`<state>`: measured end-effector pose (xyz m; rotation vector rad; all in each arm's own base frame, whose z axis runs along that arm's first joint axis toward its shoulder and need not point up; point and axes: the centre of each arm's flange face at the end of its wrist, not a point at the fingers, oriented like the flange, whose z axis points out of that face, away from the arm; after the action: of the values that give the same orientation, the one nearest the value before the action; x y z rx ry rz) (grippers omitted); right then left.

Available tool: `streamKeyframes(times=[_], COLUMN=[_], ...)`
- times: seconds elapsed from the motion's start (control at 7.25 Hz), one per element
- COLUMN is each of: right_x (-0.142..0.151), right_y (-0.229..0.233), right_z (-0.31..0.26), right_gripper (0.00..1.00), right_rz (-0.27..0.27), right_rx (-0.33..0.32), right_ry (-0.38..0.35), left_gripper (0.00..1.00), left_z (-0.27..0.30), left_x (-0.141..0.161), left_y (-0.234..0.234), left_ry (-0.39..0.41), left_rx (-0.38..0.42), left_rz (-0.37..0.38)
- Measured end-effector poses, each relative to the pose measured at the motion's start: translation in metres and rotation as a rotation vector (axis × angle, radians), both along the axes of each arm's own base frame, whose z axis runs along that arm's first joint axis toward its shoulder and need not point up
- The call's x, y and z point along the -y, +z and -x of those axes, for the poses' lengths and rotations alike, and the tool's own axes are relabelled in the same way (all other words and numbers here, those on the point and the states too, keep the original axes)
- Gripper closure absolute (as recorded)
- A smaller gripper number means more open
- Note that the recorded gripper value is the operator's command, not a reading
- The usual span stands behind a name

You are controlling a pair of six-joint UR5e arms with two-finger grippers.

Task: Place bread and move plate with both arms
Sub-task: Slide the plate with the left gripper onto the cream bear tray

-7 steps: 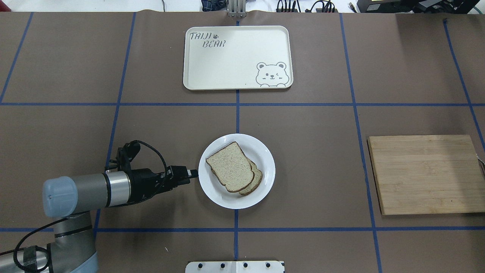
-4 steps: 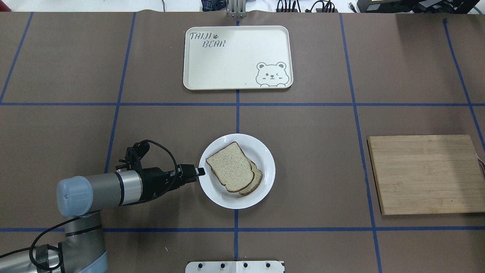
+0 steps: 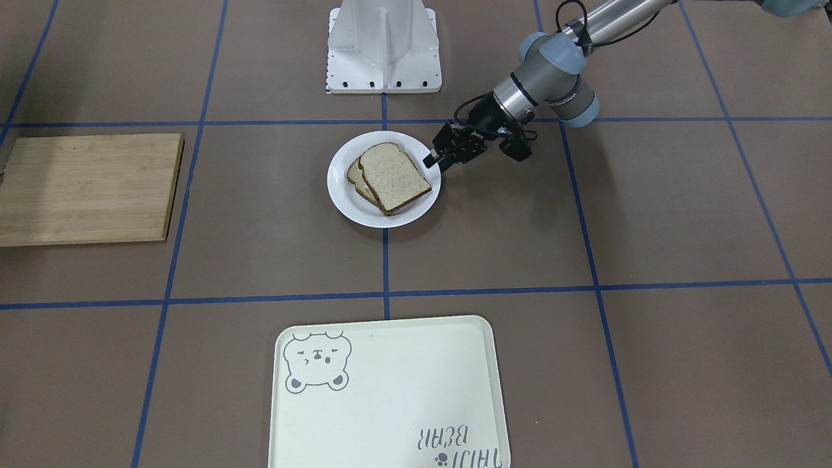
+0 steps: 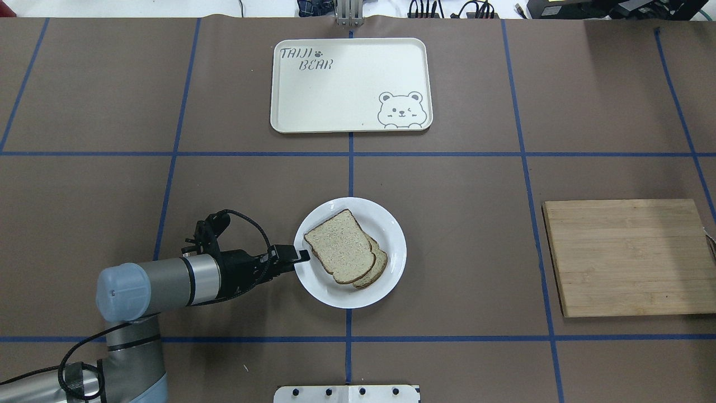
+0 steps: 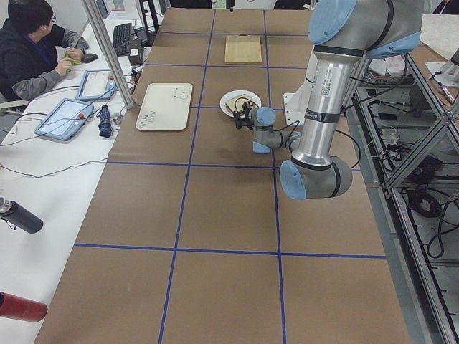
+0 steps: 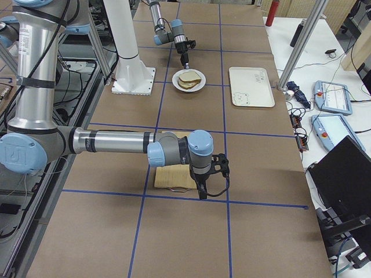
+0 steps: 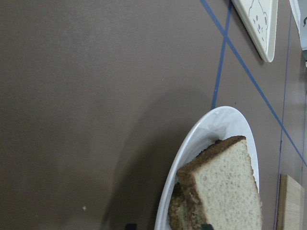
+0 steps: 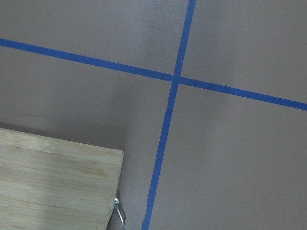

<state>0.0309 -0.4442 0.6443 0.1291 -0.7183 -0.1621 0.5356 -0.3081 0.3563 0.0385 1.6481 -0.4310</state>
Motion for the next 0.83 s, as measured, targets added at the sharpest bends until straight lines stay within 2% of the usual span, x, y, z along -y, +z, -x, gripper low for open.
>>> streamKeyframes(times=[0.55, 0.83], right_x=[0.005, 0.008], right_y=[0.008, 0.011], right_z=[0.001, 0.001], right_gripper=[0.0, 0.0], right_rz=[0.012, 0.015], right_rx=[-0.001, -0.001], right_ry=[-0.001, -0.002], left_gripper=[0.53, 0.71], left_z=[-0.014, -0.019], left_x=[-0.018, -0.02], left_y=[-0.006, -0.009], left_ry=[0.0, 0.001], left_rx=[-0.01, -0.014], left_rz=[0.002, 0.001])
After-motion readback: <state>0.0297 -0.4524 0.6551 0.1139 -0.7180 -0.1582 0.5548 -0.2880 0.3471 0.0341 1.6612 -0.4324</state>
